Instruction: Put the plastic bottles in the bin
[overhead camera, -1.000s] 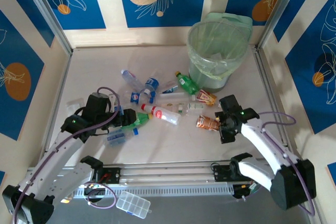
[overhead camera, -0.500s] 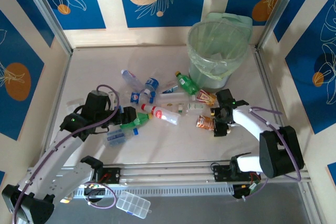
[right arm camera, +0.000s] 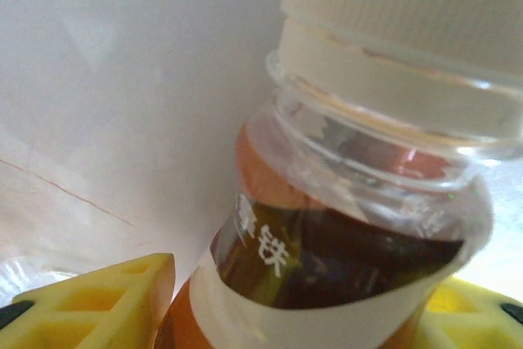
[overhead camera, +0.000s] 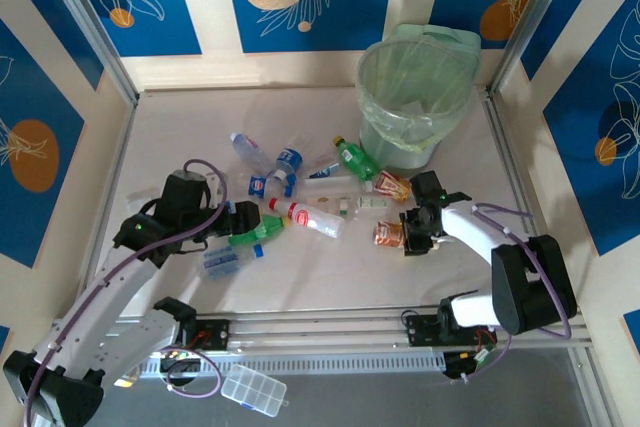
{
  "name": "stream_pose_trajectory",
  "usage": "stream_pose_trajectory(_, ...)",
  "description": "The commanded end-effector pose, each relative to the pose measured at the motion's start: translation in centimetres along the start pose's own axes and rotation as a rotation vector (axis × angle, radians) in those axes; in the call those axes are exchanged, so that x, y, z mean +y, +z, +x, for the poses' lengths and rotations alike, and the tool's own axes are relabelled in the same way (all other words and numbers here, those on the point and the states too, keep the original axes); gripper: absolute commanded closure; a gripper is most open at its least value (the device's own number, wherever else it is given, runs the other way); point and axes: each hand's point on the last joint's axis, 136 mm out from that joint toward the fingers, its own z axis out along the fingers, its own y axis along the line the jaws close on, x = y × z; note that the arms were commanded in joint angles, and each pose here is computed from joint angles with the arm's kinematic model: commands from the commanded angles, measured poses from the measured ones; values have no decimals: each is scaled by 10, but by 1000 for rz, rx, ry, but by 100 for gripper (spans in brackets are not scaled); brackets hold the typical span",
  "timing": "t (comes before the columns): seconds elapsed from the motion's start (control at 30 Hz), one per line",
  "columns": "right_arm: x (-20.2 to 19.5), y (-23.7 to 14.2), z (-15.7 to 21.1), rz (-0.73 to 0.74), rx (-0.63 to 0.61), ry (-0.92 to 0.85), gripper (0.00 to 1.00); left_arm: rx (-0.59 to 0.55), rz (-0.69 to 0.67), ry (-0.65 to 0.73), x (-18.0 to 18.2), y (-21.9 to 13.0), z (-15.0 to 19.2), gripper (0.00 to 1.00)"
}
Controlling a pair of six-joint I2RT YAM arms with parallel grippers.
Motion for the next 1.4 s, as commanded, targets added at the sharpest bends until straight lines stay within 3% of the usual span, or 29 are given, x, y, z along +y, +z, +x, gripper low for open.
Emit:
stream_pose_trajectory(0.0,-13,-8,-2,14,-2,-3,55,11,44,-2,-12,-5,-2,6)
stream_pose_trajectory(0.3,-11,-44,4,-96,-19,-189,56,9,104,24,-25,-12,-5,6)
stream_pose_trajectory(0.57,13,-87,46,-283,-65,-659,56,-19,124,94,-35,-24,-14,6)
stream_pose_trajectory(0.73,25,-112,85,-415,-105,-985,60,18,239,182,-61,-30,-7,6)
stream_pose_trajectory(0.93,33,-141,136,-543,-164,-1309,60,44,120,188,-42,-18,6,6)
stream_pose_trajectory(1.13,57,-184,183,-670,-273,-1566,59,0,5,152,-17,-14,4,5)
stream_pose_trajectory(1.37,98,-241,213,-787,-386,-1714,59,-55,-66,167,-7,-27,-6,5)
